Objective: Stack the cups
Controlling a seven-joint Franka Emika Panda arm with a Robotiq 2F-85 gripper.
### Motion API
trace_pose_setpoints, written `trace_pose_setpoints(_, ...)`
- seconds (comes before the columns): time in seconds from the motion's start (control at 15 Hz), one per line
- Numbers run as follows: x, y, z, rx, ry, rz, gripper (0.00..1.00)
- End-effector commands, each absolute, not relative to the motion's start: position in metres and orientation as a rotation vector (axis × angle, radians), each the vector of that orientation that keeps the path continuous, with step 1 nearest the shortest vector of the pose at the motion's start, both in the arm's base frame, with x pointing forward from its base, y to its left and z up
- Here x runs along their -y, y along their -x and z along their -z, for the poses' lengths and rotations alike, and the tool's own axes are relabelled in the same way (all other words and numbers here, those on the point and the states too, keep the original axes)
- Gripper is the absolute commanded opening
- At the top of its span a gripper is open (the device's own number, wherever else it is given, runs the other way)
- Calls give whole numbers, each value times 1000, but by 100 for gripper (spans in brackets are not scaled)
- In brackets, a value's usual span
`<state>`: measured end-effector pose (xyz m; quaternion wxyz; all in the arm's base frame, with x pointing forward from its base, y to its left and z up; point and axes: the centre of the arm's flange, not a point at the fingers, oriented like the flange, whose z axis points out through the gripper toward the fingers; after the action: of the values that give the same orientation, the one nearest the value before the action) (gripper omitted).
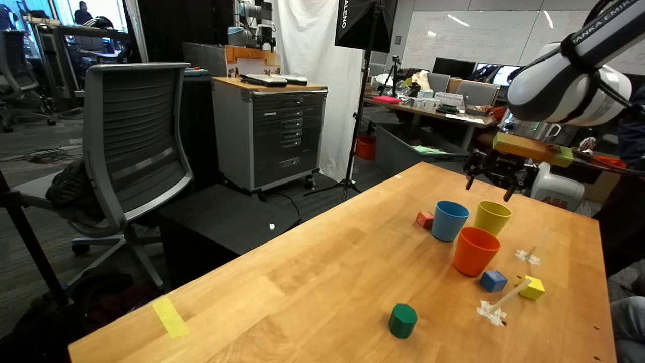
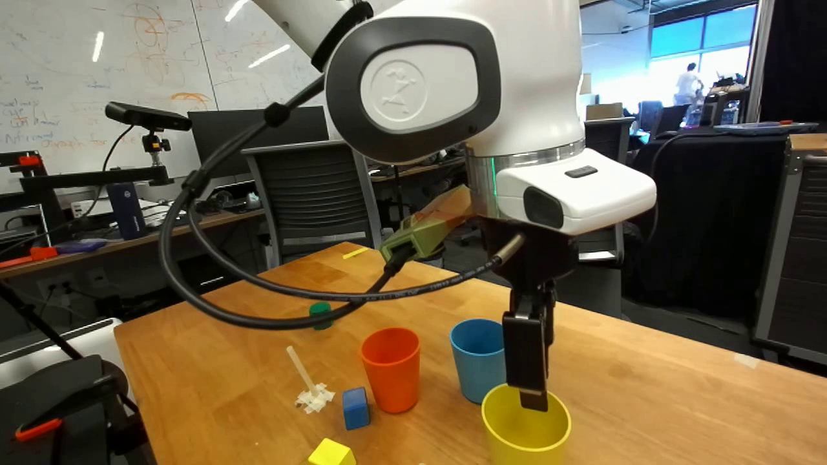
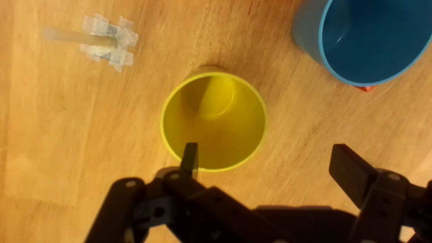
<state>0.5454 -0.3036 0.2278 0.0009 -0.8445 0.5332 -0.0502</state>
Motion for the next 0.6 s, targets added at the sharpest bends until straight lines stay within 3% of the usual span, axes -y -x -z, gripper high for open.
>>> trace_pose_setpoints(0.0, 304, -559, -224, -1668, 2691, 170, 100)
trace_pose_setpoints(0.53, 296, -566, -210, -1657, 2741, 126, 100)
